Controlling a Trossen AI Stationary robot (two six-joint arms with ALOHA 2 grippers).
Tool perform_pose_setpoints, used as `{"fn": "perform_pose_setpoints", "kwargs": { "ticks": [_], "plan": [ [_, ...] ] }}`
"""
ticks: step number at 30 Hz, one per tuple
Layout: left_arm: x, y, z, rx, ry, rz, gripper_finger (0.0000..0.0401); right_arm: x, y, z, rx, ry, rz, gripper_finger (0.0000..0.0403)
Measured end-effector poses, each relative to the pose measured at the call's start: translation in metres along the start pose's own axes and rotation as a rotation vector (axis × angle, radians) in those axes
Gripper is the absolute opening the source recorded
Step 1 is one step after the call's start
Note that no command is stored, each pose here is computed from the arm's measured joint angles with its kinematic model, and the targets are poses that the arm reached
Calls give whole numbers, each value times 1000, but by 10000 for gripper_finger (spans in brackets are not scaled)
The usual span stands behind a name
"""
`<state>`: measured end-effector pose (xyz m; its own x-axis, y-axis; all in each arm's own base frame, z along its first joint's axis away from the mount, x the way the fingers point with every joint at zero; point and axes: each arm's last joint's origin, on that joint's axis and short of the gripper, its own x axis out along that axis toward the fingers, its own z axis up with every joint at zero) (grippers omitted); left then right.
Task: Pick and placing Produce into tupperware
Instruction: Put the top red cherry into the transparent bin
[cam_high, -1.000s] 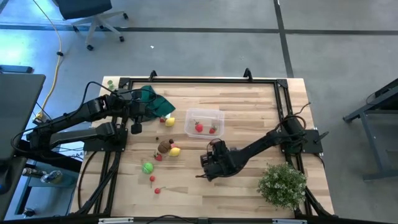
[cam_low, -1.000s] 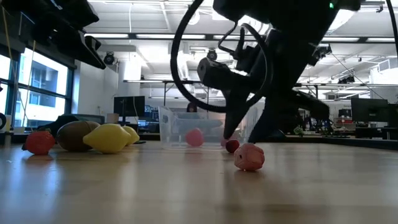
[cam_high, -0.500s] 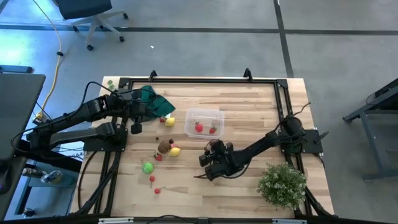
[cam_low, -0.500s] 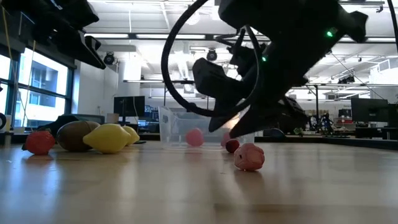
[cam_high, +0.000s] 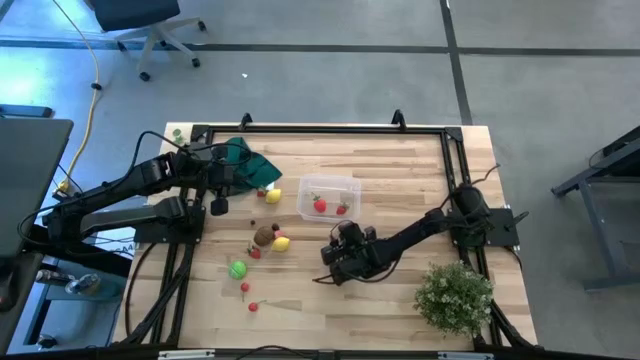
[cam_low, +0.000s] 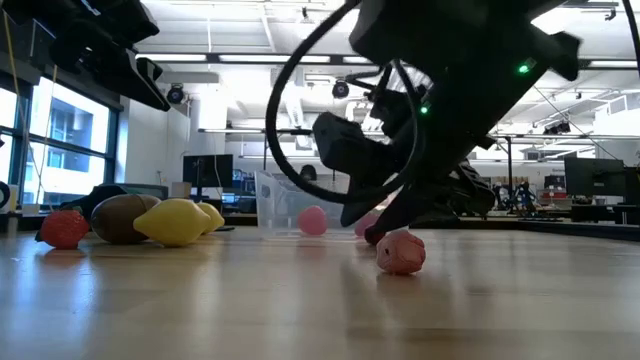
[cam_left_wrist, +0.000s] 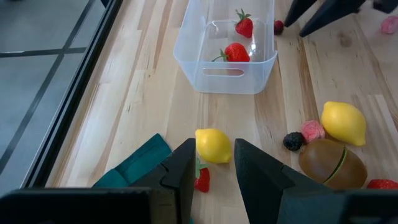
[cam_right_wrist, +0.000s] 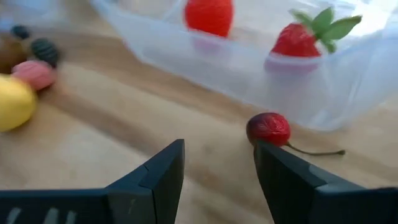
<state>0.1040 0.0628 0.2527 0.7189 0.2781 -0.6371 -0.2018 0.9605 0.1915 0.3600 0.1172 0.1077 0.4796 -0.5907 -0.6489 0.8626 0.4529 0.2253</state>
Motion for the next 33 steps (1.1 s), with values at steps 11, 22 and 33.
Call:
{"fn": "perform_pose_setpoints", "kwargs": {
  "ticks": [11, 22, 33],
  "plan": [
    [0, 0, 0, 0, 0, 0, 99, 22, -4, 7, 37, 32, -41, 180],
    [0, 0, 0, 0, 0, 0, 99, 22, -7, 7, 110, 38, -70, 135],
    [0, 0, 0, 0, 0, 0, 99, 12, -12, -4, 164, 20, -109, 134]
  ]
}}
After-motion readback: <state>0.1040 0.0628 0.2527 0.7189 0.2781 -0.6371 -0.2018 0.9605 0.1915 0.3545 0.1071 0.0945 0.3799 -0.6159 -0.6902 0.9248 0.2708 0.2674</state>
